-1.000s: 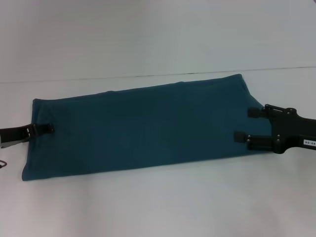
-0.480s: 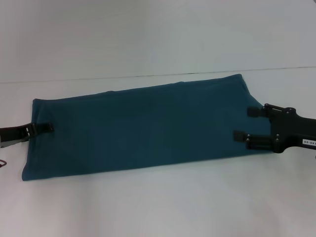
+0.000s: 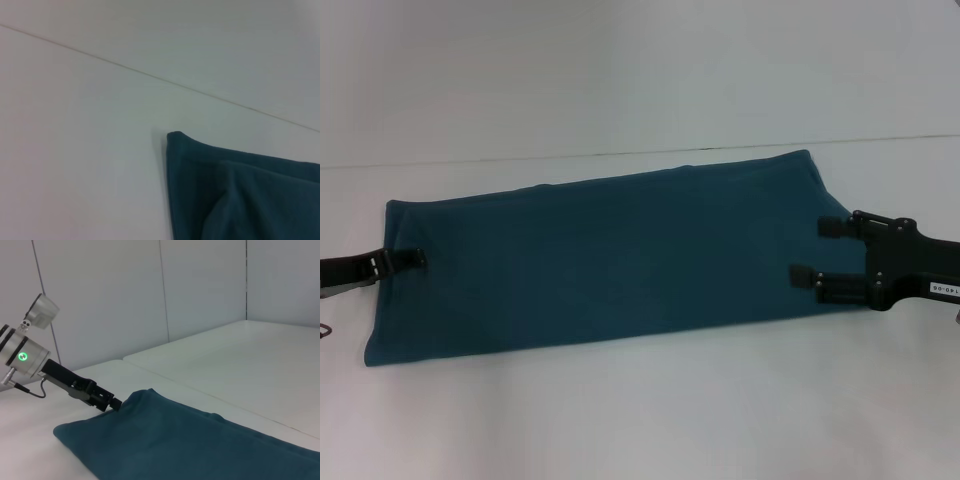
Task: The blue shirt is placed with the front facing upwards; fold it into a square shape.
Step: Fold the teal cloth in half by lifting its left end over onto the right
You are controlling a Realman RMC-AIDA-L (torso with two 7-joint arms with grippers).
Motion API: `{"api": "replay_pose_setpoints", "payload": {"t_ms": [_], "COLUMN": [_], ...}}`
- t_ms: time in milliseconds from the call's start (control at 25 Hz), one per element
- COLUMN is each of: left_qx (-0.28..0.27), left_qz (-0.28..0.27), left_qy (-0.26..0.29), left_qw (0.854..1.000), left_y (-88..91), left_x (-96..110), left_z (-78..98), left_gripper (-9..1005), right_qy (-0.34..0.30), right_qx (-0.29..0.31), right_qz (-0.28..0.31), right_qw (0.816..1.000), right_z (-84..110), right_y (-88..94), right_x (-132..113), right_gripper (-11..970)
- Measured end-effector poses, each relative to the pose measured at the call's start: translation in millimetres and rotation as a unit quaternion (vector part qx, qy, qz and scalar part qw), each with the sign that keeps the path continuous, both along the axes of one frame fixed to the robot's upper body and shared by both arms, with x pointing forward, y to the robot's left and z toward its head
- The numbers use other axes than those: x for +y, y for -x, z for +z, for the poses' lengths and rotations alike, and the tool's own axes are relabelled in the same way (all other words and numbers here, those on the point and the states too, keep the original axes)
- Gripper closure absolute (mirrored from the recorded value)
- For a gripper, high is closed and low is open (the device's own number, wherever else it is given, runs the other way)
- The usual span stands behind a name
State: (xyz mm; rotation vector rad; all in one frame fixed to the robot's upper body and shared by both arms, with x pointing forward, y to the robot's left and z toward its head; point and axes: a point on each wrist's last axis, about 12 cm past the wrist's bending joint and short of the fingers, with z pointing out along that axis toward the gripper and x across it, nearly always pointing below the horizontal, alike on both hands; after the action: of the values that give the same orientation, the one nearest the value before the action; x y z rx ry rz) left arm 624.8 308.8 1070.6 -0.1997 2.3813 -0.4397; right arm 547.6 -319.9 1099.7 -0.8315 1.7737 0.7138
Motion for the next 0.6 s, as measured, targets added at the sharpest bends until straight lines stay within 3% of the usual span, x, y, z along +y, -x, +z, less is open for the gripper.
{"api": "replay_pose_setpoints", "payload": {"t_ms": [600], "left_qx": [0.006], "left_qz": [0.002], "left_qy": [0.007], "left_qw": [1.0], "left_y": [1.3], "left_x": [-1.7], "left_z": [-3.5], "left_gripper": [141], "right_qy": [0.005], "right_qx": [-0.006], "right_qz": [-0.002], "right_qw": [1.0], "right_z": [0.7], "right_y": [-2.0], "right_x": [-0.4], "right_gripper": [42]}}
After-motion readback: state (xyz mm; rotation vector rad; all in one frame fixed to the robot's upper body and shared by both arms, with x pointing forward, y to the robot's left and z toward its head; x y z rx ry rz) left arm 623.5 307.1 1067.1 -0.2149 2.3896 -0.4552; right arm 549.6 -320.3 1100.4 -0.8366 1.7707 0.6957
